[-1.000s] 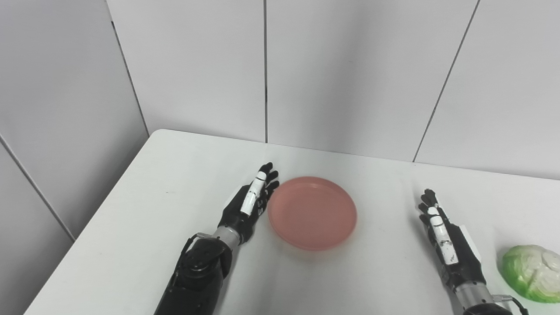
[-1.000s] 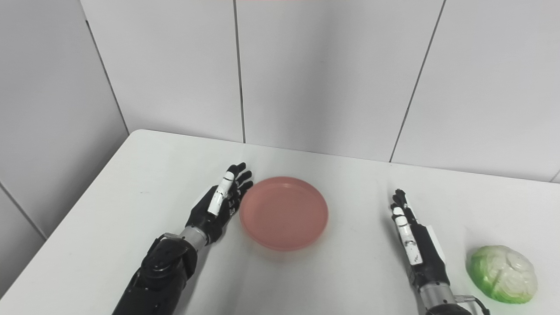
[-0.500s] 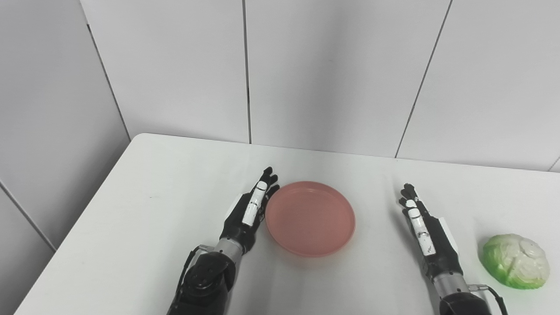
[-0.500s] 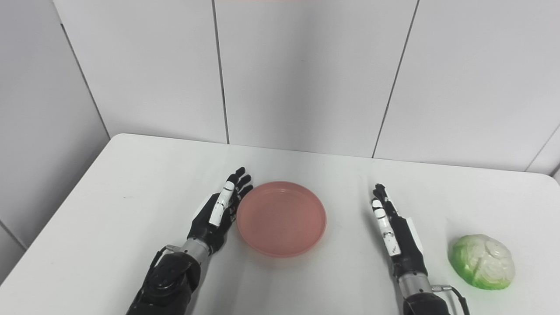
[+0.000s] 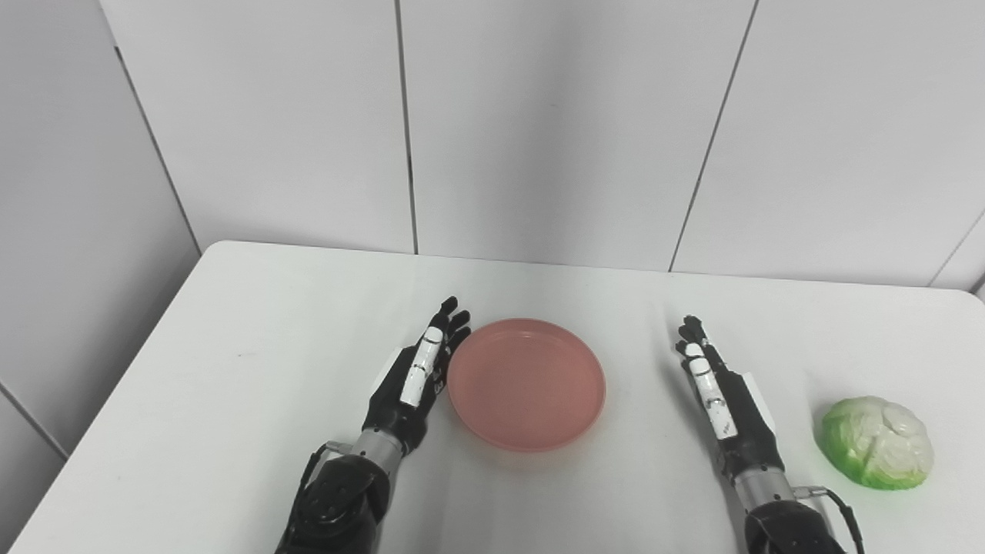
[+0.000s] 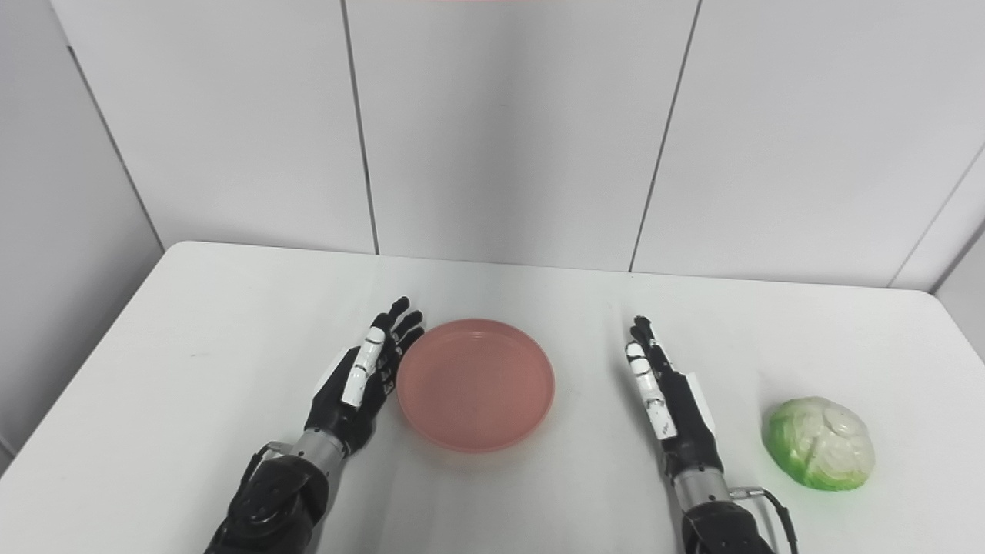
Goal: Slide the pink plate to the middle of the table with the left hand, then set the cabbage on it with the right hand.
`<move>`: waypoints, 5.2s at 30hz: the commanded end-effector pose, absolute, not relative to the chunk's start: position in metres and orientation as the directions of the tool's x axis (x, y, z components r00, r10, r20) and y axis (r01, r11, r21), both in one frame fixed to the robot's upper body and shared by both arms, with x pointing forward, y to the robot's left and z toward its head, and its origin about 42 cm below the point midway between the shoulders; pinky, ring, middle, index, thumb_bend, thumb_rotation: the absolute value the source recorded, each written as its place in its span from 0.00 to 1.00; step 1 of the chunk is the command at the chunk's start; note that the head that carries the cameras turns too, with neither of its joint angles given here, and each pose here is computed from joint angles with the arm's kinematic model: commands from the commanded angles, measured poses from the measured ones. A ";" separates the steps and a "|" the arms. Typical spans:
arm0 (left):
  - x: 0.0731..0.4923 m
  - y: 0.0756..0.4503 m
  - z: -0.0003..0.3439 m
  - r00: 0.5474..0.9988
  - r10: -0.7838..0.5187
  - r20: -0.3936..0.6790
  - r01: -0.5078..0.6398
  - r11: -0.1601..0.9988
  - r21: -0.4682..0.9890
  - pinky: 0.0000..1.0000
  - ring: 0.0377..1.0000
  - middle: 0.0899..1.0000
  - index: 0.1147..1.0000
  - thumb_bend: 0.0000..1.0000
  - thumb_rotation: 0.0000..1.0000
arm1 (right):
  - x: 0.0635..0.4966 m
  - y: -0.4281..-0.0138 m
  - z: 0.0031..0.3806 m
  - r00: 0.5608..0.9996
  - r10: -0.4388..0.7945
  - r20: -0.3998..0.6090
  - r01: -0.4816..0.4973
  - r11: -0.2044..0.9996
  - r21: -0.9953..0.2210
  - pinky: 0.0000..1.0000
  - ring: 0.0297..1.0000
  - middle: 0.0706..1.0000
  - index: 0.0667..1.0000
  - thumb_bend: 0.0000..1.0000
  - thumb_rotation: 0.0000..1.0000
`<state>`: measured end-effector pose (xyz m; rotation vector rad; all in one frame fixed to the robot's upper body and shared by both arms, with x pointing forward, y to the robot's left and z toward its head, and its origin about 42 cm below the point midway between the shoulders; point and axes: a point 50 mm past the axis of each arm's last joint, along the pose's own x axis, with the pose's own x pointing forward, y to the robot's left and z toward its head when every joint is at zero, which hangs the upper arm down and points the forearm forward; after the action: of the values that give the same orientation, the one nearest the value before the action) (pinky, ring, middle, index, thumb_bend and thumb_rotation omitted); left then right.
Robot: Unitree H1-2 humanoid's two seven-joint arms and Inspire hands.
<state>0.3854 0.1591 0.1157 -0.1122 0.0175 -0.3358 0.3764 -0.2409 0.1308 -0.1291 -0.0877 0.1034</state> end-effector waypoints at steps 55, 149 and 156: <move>0.374 0.221 0.073 0.913 -0.390 -0.122 0.368 0.914 -0.169 0.98 0.96 0.97 0.96 0.71 1.00 | 0.276 -0.399 0.339 0.917 -0.086 0.389 0.391 0.382 -0.837 0.86 0.96 0.99 1.00 1.00 0.58; 0.370 0.242 0.077 0.906 -0.403 -0.127 0.381 0.910 -0.165 0.98 0.95 0.96 0.95 0.66 0.97 | 0.337 -0.427 0.238 0.985 -0.106 -0.138 -0.056 0.560 -0.826 0.90 0.95 0.95 0.96 1.00 0.40; 0.369 0.239 0.080 0.907 -0.400 -0.132 0.378 0.911 -0.163 0.98 0.95 0.96 0.95 0.66 0.98 | 0.335 -0.431 0.238 0.984 -0.110 -0.141 -0.054 0.569 -0.821 0.86 0.90 0.91 0.89 1.00 0.26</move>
<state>0.3838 0.2328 0.1080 -0.1466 0.0125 -0.4228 0.3312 -0.4232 0.2148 -0.9288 0.2555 0.0031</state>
